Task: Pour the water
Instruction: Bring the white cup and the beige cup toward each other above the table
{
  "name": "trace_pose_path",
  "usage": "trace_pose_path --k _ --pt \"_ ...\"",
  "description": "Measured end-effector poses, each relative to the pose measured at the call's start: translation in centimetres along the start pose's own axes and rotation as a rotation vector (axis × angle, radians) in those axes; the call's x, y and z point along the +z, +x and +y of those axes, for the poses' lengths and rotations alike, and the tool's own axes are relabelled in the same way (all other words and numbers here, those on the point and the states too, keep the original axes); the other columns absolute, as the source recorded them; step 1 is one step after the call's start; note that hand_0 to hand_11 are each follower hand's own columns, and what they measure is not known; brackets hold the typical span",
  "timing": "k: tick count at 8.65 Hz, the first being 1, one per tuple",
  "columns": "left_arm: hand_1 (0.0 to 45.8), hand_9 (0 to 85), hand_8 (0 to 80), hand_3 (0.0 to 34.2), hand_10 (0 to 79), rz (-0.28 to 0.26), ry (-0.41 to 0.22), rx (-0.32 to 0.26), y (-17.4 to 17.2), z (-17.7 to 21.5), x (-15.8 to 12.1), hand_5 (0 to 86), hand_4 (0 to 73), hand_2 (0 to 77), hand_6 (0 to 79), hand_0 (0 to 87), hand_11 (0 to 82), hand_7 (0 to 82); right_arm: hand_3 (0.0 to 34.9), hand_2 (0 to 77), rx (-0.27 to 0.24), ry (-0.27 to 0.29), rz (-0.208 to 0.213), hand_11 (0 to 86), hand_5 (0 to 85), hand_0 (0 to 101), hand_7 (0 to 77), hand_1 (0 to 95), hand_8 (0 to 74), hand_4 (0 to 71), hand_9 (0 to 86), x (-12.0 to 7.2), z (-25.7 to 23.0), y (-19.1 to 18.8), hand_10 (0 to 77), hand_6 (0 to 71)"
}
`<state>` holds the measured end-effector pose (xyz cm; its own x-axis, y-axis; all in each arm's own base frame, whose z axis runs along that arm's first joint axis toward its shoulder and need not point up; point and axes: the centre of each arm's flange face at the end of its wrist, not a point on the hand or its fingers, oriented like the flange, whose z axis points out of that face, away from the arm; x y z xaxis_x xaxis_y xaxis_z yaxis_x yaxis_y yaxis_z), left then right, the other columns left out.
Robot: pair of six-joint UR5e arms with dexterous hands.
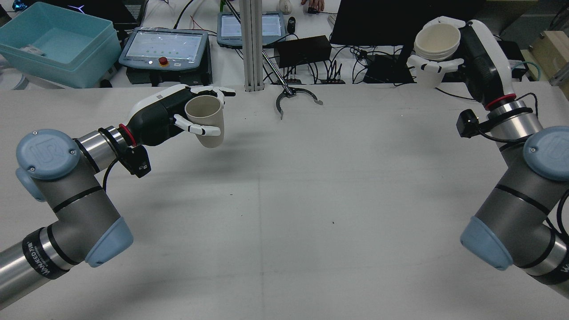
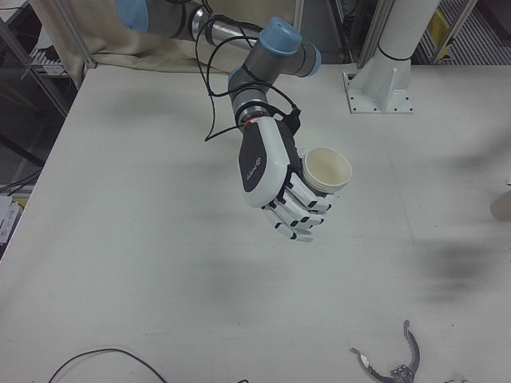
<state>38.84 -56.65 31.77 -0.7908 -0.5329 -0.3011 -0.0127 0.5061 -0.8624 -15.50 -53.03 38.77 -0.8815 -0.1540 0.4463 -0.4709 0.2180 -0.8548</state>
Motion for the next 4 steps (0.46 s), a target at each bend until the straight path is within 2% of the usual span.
trace_pose_path --k 1,3,4 --pt "18.0 4.4 0.0 0.1 3.8 -0.015 0.007 0.007 -0.3 2.2 1.3 59.5 24.0 30.5 2.7 48.3 8.7 27.8 0.0 32.2 -0.015 0.006 -0.002 31.1 53.5 52 46.9 10.4 39.3 19.1 51.8 -0.3 -0.4 -1.0 19.6 43.1" --pt "18.0 4.4 0.0 0.2 4.9 -0.018 0.005 0.043 0.7 7.2 2.9 59.5 24.0 30.5 2.7 49.2 9.8 27.8 0.0 32.2 -0.050 0.015 -0.003 31.1 53.5 52 47.5 10.4 39.3 19.1 51.8 -0.5 -1.8 -2.5 19.6 43.1" --pt "18.0 4.4 0.0 0.1 4.9 -0.010 -0.009 0.065 1.4 9.5 3.9 59.5 24.0 30.5 2.7 49.2 10.4 27.8 0.0 32.2 -0.070 0.017 -0.010 32.2 54.0 51 43.6 10.4 37.6 18.0 50.2 -0.2 -2.4 -3.4 20.7 39.8"
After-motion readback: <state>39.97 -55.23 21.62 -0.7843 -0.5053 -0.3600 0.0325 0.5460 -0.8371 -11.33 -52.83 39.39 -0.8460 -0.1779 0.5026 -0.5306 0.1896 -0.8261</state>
